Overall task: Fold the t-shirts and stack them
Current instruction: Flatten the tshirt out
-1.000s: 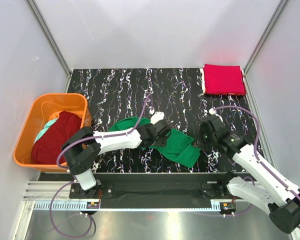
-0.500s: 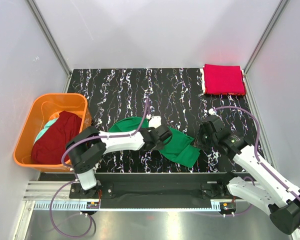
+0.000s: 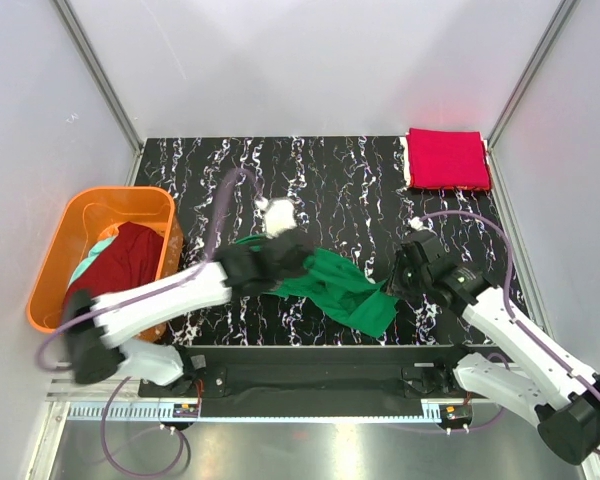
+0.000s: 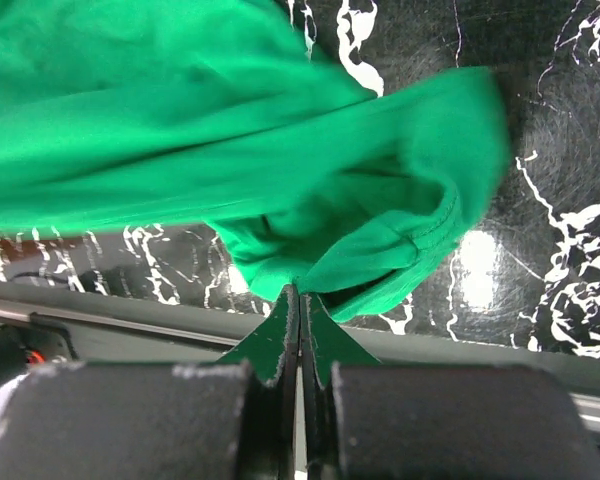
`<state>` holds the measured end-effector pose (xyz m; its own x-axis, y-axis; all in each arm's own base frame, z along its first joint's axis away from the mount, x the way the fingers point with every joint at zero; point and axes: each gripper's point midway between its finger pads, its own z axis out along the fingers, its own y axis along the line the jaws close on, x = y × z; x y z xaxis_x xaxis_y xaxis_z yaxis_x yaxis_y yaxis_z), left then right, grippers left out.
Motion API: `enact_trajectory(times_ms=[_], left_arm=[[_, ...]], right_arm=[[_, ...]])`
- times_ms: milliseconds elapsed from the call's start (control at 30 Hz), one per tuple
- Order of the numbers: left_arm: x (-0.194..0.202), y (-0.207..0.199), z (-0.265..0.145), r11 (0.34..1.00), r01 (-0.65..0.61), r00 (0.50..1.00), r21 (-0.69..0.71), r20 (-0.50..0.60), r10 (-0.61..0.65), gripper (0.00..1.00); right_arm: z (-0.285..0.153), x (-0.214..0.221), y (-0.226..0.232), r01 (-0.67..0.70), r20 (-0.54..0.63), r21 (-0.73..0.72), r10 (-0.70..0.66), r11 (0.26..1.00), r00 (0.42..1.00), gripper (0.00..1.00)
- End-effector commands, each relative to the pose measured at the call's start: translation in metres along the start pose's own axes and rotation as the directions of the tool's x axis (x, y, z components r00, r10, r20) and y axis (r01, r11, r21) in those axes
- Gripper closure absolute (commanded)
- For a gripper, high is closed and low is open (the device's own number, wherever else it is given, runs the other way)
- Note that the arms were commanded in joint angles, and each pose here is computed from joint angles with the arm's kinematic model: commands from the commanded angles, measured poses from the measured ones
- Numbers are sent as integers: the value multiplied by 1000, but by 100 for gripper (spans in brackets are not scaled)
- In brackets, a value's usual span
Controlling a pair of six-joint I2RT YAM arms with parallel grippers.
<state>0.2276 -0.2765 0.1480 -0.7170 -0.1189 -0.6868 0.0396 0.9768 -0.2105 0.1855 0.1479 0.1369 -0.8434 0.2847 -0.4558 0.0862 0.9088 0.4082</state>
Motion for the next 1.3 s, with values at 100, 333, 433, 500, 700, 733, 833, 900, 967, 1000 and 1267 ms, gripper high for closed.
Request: enact_trajectory(times_ms=[100,333,433,500,700,733,833,900,967,1000,1267], left_arm=[[-128,31,-126,991,49,931,122,354,-90,100],[-230,84,-277,966,-29,715,257,680,-160,100],[-260,97,-352,921,-173,582,350,790,-191,100],[-271,102,-395,882,-261,504,393,835,-223,100],[-273,141,-480,801,-385,323,459,880,-349,100],[-273,148,-491,791,-394,299,468,879,-371,100],[-274,166,-515,783,-402,230,474,881,-414,100],[-280,170,-503,823,-347,243,449,891,-384,100],[-281,163,-482,855,-312,285,414,899,-332,100],[-284,158,-468,875,-285,309,392,901,-303,100],[-288,137,-385,974,-163,367,156,926,-87,100]], right_arm=[[0,-9,27,96,-4,-121,-97,988,995,100],[-72,-25,117,315,131,-494,-288,811,949,100],[-131,-17,157,470,246,-646,-419,601,874,100],[-169,-16,173,539,335,-692,-447,480,829,100],[-309,-31,206,665,581,-732,-375,146,722,100],[-339,-34,208,692,630,-716,-343,89,696,100],[-358,-45,213,713,656,-693,-321,102,683,100],[-339,-54,213,717,640,-675,-343,175,687,100],[-310,-68,211,714,618,-633,-360,298,699,100],[-295,-69,211,699,587,-636,-383,327,713,100],[-248,-72,202,674,544,-595,-398,438,738,100]])
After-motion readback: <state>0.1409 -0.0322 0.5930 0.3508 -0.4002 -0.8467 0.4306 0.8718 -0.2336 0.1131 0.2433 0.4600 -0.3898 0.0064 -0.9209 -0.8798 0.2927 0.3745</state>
